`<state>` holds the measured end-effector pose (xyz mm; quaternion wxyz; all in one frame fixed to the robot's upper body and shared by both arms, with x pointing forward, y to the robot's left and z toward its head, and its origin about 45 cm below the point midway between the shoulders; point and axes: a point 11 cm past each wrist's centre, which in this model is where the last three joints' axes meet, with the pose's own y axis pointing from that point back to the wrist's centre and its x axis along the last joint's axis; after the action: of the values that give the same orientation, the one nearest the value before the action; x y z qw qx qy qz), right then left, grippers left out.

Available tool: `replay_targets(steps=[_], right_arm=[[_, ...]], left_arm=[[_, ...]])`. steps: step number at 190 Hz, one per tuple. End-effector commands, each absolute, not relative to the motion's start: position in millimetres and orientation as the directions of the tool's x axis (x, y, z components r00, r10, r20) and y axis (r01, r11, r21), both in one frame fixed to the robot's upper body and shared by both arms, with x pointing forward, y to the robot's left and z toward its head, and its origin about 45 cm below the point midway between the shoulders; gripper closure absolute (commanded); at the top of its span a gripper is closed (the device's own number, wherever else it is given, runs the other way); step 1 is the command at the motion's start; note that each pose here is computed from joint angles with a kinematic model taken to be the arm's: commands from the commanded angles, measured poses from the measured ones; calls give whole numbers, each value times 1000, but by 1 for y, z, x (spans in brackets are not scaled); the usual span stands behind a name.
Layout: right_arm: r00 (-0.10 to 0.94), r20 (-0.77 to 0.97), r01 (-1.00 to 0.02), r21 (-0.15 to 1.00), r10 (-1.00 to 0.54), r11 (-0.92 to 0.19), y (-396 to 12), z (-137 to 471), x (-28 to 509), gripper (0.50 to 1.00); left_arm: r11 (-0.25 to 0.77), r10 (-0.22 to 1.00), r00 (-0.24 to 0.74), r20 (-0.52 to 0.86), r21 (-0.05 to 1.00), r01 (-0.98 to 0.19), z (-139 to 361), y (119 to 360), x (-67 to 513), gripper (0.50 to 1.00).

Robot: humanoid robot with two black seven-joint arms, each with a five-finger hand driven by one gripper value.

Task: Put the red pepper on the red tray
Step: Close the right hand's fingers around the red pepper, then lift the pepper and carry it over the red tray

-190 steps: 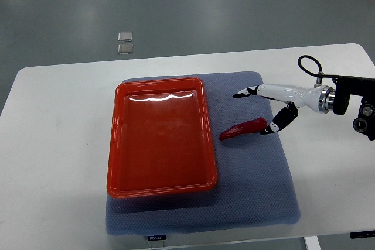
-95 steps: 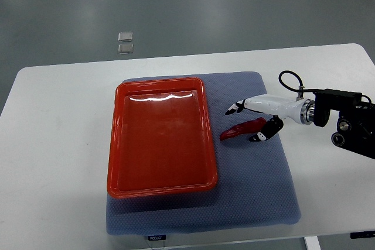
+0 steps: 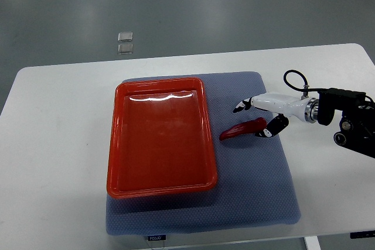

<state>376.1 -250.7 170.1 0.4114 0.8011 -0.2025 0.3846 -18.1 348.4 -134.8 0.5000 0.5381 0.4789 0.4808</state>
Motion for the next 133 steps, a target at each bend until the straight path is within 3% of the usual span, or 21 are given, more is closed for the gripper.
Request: replay_targets(steps=[1,29,54,92,133], right_arm=[[625,780,-637,509,-3,-579,-251,168,375,703],[630,776,-632,515,3,-579,-252,166,373,746],[634,773,-625,516,5,-586,-248,164,372,814],[630,777,-634,518,6,-574,-251,162,374,991],[554,832,-678,438,-19,-591,-243,194,396,1000]], left_arm=[[-41,996,79,38,999,35,-135,348,-18,500],[-41,996,79,38,999,35,-135,348,-18,500],[-41,996,79,38,999,35,-135,348,-18,500],[-41,996,79,38,999,35,-135,348,-18,500],[-41,996,79,38,999,35,-135,348,-18,500]])
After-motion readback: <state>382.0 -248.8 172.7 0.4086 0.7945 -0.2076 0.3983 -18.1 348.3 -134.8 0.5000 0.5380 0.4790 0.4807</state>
